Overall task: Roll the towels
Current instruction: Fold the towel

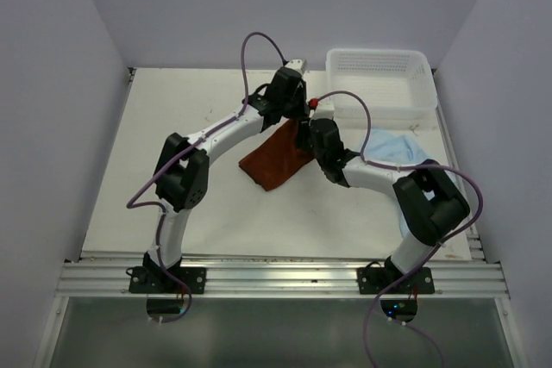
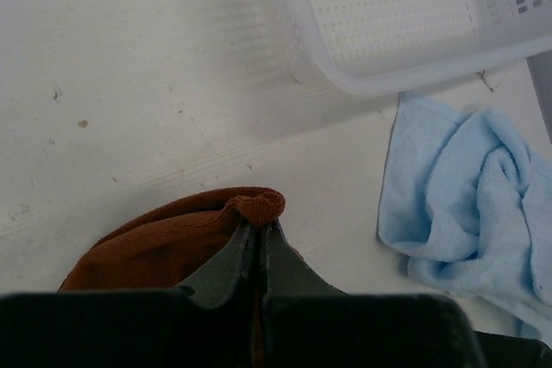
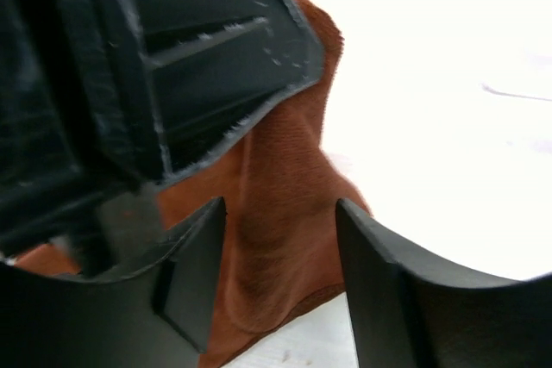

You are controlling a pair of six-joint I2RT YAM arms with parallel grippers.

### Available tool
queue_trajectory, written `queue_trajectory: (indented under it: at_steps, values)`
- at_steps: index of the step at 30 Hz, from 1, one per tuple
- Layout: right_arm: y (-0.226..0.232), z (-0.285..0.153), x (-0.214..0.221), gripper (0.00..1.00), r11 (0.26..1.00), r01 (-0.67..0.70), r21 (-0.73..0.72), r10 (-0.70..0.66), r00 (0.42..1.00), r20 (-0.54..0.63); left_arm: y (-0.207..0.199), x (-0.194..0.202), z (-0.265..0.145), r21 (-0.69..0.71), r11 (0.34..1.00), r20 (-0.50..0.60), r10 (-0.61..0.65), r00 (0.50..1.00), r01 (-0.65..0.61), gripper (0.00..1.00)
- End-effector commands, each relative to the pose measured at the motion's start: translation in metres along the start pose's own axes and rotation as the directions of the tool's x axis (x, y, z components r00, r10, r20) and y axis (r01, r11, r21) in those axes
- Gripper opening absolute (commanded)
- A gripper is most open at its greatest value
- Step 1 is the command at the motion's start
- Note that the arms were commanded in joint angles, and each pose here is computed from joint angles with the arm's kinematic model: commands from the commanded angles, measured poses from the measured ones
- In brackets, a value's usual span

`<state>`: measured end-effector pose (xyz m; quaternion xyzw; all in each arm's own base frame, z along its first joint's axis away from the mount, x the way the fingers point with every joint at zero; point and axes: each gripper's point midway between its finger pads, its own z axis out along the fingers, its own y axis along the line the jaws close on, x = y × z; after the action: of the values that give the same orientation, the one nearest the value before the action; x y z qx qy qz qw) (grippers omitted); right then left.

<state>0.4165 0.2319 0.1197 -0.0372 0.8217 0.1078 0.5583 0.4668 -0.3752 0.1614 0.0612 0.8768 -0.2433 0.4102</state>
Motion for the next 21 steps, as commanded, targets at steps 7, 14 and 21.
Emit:
queue_trajectory:
  at_steps: [7,14,21]
  values:
    - [-0.024,0.010,-0.016,0.20,0.989,-0.017,0.148,0.002,0.995,0.100,-0.009,-0.031,-0.022,0.055,0.998,0.058,-0.039,0.998,0.035,0.00]
    - [-0.004,-0.009,-0.040,0.00,0.999,-0.016,0.032,0.014,0.999,0.048,-0.013,-0.043,-0.031,0.076,0.996,0.080,0.038,0.996,-0.044,0.41]
    - [0.029,-0.046,-0.087,0.00,0.993,0.005,-0.120,-0.017,0.995,-0.095,0.035,-0.095,-0.120,-0.067,0.994,0.214,0.100,0.972,-0.088,0.65]
